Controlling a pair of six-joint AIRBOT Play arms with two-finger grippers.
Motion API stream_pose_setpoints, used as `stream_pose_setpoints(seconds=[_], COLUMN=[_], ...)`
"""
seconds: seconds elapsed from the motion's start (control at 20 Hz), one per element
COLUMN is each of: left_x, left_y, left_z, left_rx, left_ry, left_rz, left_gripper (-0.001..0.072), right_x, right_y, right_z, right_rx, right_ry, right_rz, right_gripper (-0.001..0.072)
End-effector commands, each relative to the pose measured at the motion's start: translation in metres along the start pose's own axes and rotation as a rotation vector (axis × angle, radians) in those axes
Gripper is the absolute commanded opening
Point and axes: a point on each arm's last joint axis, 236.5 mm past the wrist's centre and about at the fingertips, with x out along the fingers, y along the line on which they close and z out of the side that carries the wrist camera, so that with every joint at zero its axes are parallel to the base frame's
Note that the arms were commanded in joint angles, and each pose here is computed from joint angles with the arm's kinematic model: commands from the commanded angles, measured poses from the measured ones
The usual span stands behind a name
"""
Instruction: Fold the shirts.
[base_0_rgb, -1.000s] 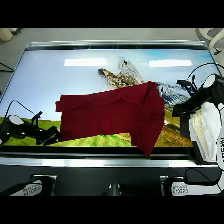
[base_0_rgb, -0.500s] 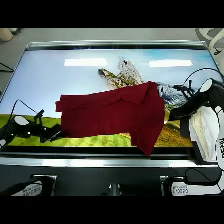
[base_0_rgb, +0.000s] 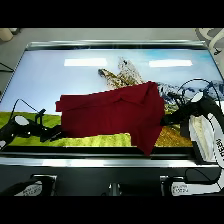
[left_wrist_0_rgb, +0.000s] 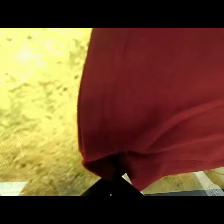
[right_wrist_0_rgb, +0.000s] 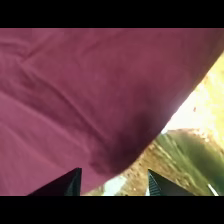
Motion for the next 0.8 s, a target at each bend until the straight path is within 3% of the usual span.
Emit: stream_pose_setpoints(seconds=[0.0, 0.15, 0.3, 0.45, 0.6, 0.75], left_x=[-0.004, -0.008, -0.029, -0.101, -0.261, -0.483], left_y=[-0.005, -0.007, -0.023, -0.065, -0.148, -0.236], left_z=[0.000, 0.002, 0.011, 0.049, 0.077, 0.020], left_rx=[0.013, 0.019, 0.081, 0.208, 0.402, 0.611], left_ry=[-0.009, -0.024, -0.048, -0.262, -0.708, -1.337], left_rz=[-0.011, -0.015, -0.032, -0.061, -0.116, -0.201], left_gripper=[0.0026, 0.0026, 0.0026, 0.0025, 0.0025, 0.0025], right_x=[0.010, 0.012, -0.001, -0.080, -0.259, -0.484], right_y=[0.003, 0.000, 0.006, 0.020, 0.065, 0.173], right_z=[0.011, 0.014, 0.022, 0.061, 0.109, 0.066], right_rx=[0.032, 0.038, -0.025, -0.204, -0.484, -0.648], right_ry=[-0.043, -0.056, -0.078, -0.247, -0.658, -1.186], right_rz=[0.033, 0.029, 0.036, -0.066, -0.395, -0.792], right_gripper=[0.0328, 0.0016, 0.0013, 0.0011, 0.0012, 0.0013])
